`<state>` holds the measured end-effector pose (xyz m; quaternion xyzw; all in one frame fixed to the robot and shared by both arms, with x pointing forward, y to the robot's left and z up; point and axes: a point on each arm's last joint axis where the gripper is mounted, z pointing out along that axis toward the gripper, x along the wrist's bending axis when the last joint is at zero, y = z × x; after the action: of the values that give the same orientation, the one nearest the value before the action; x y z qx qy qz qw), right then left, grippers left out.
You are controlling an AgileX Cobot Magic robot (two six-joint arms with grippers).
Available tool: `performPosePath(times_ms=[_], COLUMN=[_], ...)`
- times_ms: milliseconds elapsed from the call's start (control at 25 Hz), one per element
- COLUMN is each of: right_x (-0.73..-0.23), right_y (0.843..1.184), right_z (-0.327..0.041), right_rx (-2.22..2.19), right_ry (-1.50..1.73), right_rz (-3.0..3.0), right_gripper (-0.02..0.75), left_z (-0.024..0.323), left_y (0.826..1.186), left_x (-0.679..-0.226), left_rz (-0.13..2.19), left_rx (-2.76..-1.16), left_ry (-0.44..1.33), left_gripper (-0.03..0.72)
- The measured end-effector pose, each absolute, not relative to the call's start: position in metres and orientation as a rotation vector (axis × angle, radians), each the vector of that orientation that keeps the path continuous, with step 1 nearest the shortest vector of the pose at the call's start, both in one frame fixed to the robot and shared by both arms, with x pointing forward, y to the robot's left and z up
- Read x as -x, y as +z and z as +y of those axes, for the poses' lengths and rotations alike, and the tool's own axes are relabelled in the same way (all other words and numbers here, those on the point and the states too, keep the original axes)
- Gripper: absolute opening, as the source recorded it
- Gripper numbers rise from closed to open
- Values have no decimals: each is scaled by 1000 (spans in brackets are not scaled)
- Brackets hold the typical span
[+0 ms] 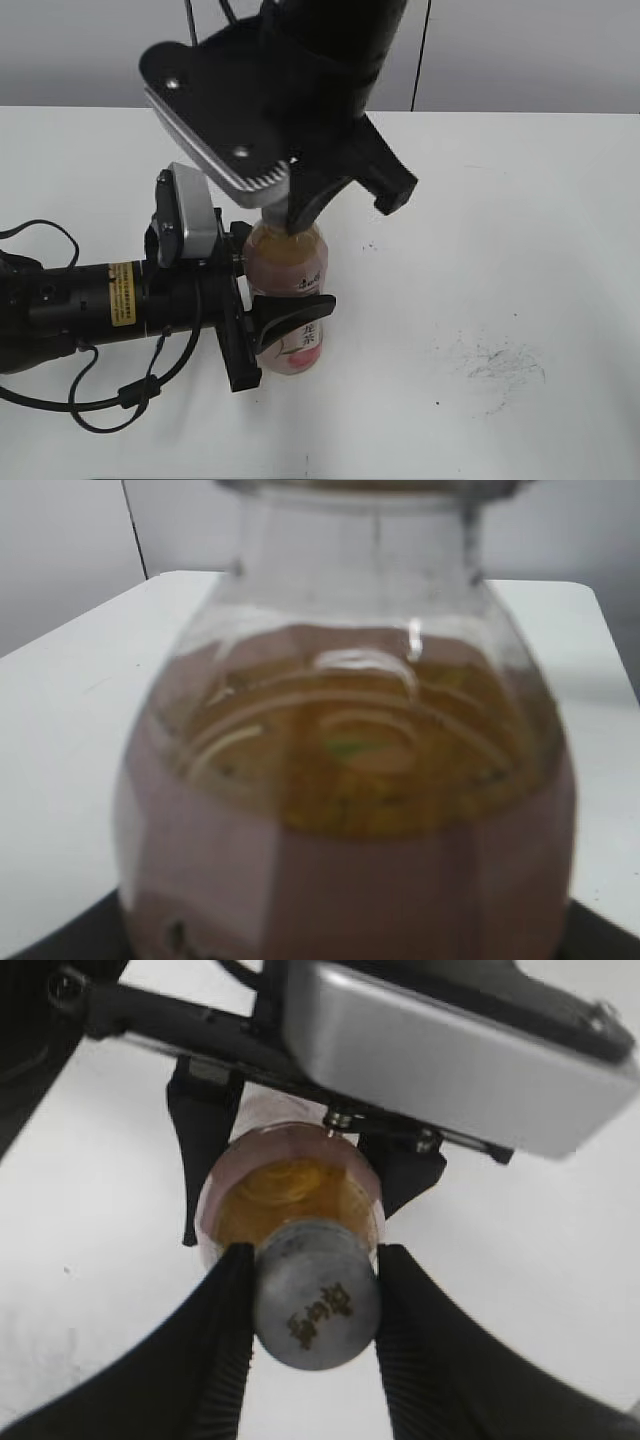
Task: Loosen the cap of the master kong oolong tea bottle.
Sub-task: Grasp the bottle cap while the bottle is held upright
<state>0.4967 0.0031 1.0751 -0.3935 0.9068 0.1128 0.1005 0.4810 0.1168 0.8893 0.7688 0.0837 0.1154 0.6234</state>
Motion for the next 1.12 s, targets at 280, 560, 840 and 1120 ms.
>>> performPosePath(times_ms=[280,560,840,1120], right_x=[-497,-497,-498,-504], right_y=[1076,1077,1077,1077], right_z=[4,4,6,3], right_rx=[2026,2264,1637,559], right_ry=[223,169,282,332], right_rz=[2031,1734,2360,2847], right_gripper=[277,277,506,564], left_z=[117,117,117,117], left_y=[889,889,889,889], left_x=[-481,-481,-482,-482], left_rz=[188,193,212,213], left_rx=[-1765,-1764,-1762,-1762], left_ry=[266,265,265,264], left_gripper=[400,400,398,398])
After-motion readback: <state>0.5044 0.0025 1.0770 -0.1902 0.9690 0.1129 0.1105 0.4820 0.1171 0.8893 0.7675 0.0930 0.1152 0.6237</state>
